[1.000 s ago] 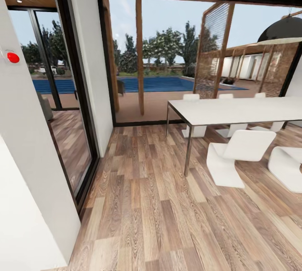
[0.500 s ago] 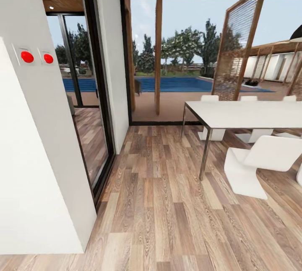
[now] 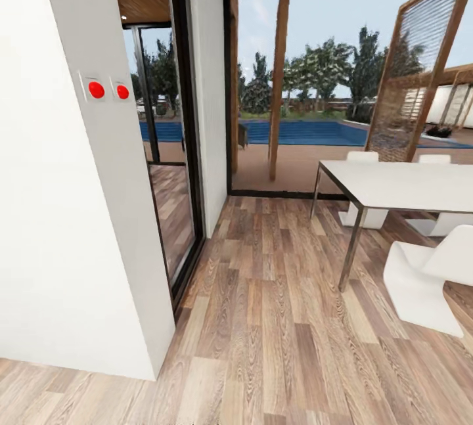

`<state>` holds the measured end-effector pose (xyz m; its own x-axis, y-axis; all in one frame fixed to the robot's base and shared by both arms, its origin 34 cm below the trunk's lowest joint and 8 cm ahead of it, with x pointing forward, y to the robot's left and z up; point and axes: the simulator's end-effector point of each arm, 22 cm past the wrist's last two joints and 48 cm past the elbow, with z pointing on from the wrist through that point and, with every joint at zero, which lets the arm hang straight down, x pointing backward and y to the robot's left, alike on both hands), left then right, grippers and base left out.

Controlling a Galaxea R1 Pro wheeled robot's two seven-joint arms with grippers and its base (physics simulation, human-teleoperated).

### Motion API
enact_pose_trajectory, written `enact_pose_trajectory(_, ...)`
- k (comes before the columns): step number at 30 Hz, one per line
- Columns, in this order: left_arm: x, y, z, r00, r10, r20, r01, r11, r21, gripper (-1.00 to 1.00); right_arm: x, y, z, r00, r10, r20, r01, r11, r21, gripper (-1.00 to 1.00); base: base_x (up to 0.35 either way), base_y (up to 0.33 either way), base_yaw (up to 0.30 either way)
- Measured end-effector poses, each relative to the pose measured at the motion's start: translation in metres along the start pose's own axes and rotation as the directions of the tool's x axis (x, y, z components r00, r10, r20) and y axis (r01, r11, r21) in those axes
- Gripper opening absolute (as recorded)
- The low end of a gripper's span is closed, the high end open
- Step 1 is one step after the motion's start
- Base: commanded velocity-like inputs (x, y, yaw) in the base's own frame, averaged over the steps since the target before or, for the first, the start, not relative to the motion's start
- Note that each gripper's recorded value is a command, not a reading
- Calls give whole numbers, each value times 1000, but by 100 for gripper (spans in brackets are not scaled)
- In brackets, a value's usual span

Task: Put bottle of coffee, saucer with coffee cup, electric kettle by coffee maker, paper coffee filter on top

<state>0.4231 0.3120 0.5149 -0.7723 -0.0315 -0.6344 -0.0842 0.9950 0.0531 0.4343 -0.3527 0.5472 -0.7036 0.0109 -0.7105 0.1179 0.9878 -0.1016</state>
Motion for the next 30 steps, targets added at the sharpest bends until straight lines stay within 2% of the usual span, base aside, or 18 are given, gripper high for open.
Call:
enact_pose_trajectory(27, 6, 2, 0, 1000, 1, -14, -1, 1000, -4, 100, 4, 2, 0, 1000, 1, -10, -1, 1000, -1, 100, 0, 0, 277)
enact_pose_trajectory(30, 6, 4, 0, 1000, -8, -15, 8, 1000, -10, 100, 5, 2, 0, 1000, 1, -10, -1, 1000, -1, 100, 0, 0, 277)
